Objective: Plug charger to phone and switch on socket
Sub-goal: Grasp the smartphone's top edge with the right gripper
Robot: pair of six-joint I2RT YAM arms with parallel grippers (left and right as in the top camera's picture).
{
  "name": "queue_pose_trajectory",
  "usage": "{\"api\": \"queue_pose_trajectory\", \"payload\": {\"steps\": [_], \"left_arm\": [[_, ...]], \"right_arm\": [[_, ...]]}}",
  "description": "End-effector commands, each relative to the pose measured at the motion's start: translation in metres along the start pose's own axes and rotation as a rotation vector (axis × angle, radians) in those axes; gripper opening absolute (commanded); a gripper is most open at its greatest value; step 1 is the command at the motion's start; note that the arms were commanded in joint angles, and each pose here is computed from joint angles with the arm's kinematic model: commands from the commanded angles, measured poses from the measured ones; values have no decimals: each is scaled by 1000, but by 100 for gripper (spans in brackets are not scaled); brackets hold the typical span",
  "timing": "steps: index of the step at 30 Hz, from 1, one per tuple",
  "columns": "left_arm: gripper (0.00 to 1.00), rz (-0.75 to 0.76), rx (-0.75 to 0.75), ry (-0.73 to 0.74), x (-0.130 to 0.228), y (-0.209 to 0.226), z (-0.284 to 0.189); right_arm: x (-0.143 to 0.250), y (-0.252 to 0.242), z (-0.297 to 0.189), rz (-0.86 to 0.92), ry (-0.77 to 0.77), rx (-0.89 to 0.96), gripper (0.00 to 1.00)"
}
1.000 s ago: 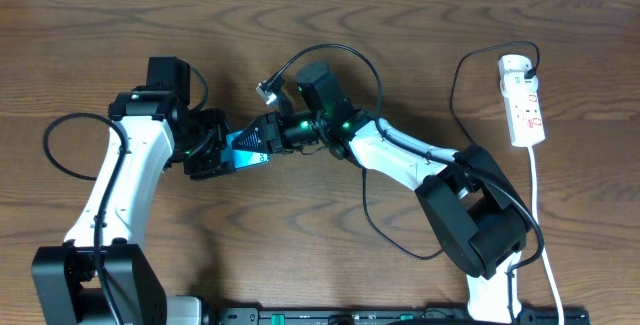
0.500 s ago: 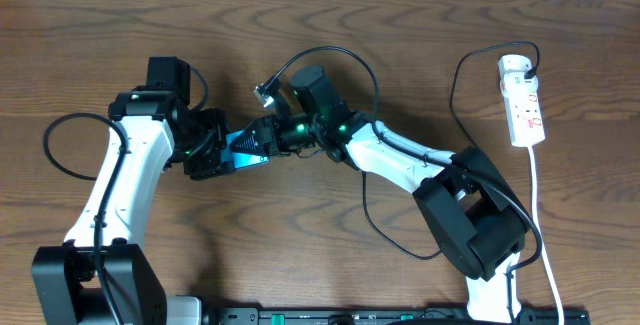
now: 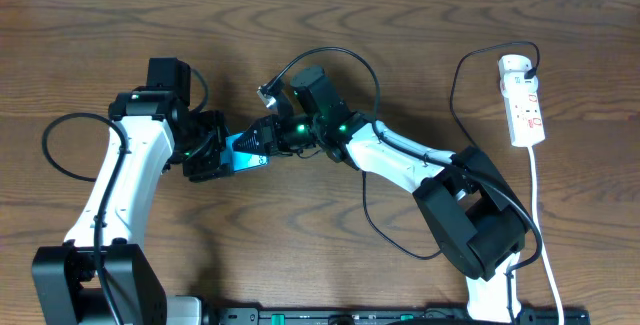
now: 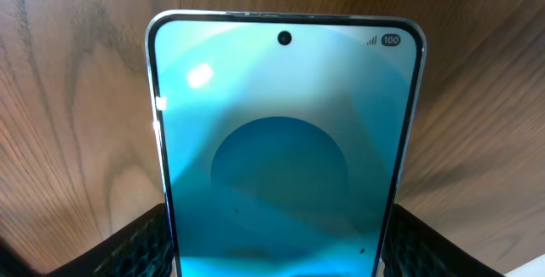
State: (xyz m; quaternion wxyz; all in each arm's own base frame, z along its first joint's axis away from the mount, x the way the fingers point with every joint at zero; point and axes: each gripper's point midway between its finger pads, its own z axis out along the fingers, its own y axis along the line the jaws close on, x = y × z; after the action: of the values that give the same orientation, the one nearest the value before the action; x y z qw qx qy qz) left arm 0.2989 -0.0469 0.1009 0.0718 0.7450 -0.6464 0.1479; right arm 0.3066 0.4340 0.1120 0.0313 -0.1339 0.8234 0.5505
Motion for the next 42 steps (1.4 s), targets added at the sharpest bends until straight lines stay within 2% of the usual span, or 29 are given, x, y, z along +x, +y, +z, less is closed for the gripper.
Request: {"api": "queue_pose_trajectory", "payload": {"steps": [1, 6, 42], "left_arm": [[7, 0, -3, -15, -2, 1, 0], [7, 0, -3, -14, -2, 1, 0], [7, 8, 0, -27, -4, 0, 0]], "right_arm": [[-1, 8, 0, -5, -1, -9, 38], [0, 8, 1, -5, -1, -9, 33], [9, 28, 6, -8, 46, -84, 24]]}}
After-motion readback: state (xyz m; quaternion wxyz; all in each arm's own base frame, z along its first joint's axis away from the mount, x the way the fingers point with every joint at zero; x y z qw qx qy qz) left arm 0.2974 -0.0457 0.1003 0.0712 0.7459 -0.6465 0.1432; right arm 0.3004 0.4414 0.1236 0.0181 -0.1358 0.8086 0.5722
